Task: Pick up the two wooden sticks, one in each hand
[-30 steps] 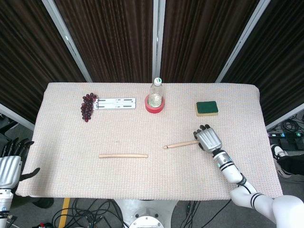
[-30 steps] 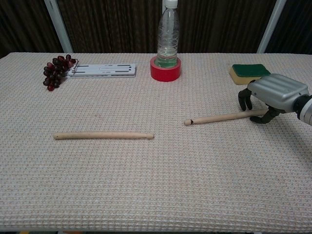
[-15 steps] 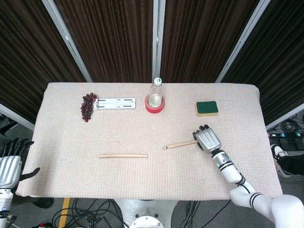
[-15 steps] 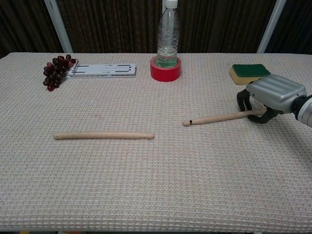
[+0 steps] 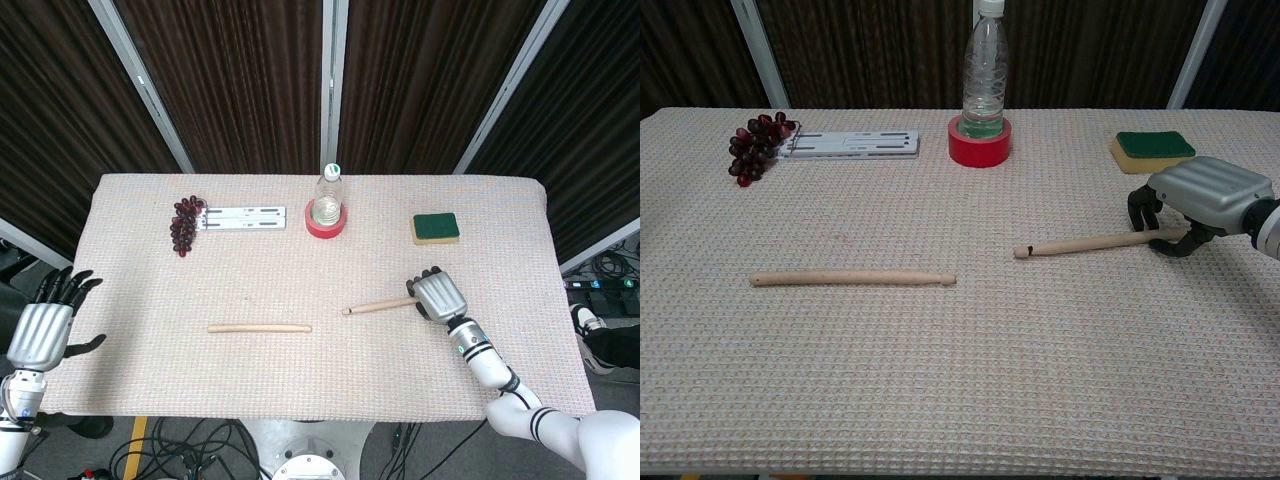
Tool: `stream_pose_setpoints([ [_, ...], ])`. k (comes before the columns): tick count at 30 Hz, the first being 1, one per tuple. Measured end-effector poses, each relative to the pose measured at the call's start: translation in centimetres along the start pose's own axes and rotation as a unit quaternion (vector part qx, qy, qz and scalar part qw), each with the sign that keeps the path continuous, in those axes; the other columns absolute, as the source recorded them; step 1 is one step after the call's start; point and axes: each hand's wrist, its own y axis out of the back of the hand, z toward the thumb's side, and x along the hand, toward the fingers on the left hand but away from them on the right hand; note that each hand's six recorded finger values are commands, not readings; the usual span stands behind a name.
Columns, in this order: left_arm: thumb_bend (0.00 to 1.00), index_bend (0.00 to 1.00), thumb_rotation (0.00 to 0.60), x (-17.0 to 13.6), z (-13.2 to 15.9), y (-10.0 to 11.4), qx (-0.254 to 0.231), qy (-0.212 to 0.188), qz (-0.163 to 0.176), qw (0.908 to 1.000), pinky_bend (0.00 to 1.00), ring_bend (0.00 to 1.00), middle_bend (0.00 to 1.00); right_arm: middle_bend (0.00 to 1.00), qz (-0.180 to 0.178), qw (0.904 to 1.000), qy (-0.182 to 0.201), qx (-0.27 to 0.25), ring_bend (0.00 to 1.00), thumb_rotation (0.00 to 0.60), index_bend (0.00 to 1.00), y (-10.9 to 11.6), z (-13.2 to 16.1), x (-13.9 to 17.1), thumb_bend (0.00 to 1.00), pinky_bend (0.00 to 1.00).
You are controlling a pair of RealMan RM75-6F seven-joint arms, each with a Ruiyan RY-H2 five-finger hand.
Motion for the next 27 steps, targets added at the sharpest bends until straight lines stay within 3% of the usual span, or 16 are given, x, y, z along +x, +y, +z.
stream_pose_setpoints([
  [5,0.14,0.3,0.6,2.5,2.3,0.1,0.013,-0.04,-0.014,0.999,0.15,0.24,0.25,0.59,-0.014,0.9997,0.001,-0.022,0.38,0.6,0.57,2.1,-0.8,0.9,0.84,0.33],
  [13,0.17,0.39,0.6,6.1,7.0,-1.4,0.022,-0.074,-0.044,0.996,0.56,0.56,0.4,0.59,-0.067,0.9965,-0.006,-0.049,0.39,0.6,0.57,8.5,-3.0,3.0,0.85,0.33],
  [18,0.21,0.42,0.6,7.4,10.4,-3.6,0.025,-0.088,-0.068,0.9935,0.67,0.64,0.42,0.59,-0.105,0.9917,-0.022,-0.07,0.39,0.6,0.57,12.5,-4.7,4.0,0.85,0.33],
  [27,0.23,0.43,0.6,8.5,16.7,-8.0,0.011,-0.093,-0.112,0.9893,0.76,0.67,0.48,0.59,-0.099,0.9907,-0.031,-0.088,0.39,0.6,0.57,11.7,-5.4,4.5,0.85,0.33],
])
